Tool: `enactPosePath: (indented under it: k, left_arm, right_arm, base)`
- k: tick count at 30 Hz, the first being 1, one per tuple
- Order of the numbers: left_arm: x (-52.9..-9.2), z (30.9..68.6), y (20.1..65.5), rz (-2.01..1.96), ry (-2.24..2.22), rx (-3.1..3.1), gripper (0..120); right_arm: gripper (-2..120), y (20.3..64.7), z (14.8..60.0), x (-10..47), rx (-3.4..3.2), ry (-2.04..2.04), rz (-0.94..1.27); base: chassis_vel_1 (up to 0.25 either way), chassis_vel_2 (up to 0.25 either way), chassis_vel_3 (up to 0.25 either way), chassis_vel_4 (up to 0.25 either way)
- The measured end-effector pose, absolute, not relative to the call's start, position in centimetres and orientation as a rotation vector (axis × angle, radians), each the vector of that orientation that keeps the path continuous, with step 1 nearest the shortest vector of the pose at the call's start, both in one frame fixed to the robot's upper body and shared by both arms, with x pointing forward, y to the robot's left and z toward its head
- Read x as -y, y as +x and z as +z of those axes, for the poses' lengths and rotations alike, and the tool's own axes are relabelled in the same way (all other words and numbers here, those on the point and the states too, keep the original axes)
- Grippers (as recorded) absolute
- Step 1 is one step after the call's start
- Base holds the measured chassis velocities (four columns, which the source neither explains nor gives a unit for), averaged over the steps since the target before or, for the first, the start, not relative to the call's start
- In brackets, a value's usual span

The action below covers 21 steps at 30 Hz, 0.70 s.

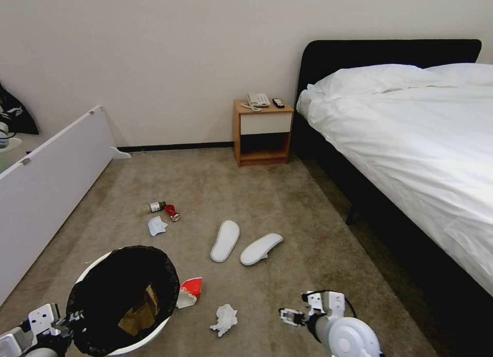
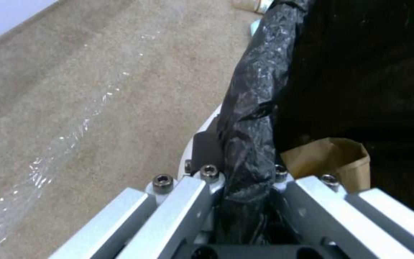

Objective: Pick up the trash bin and place the garbage on the floor into it.

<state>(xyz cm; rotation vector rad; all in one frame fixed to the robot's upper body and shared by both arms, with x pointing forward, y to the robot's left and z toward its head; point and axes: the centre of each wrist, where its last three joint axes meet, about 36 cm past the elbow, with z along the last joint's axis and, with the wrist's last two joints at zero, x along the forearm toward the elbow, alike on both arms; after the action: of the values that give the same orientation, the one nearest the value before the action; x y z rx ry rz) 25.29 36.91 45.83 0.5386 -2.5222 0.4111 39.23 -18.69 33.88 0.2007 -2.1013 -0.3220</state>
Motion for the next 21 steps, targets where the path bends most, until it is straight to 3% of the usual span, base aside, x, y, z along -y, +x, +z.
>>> enactPosePath:
  k: [21]
  left_arm:
    - [-37.3,45.6,25.0,0.405,0.563,2.511,2]
  right_arm:
    - [100,42.2,27.8,10.9,1.995,0.299,-0.323]
  base:
    - [0.000,0.000,0.000,0.000]
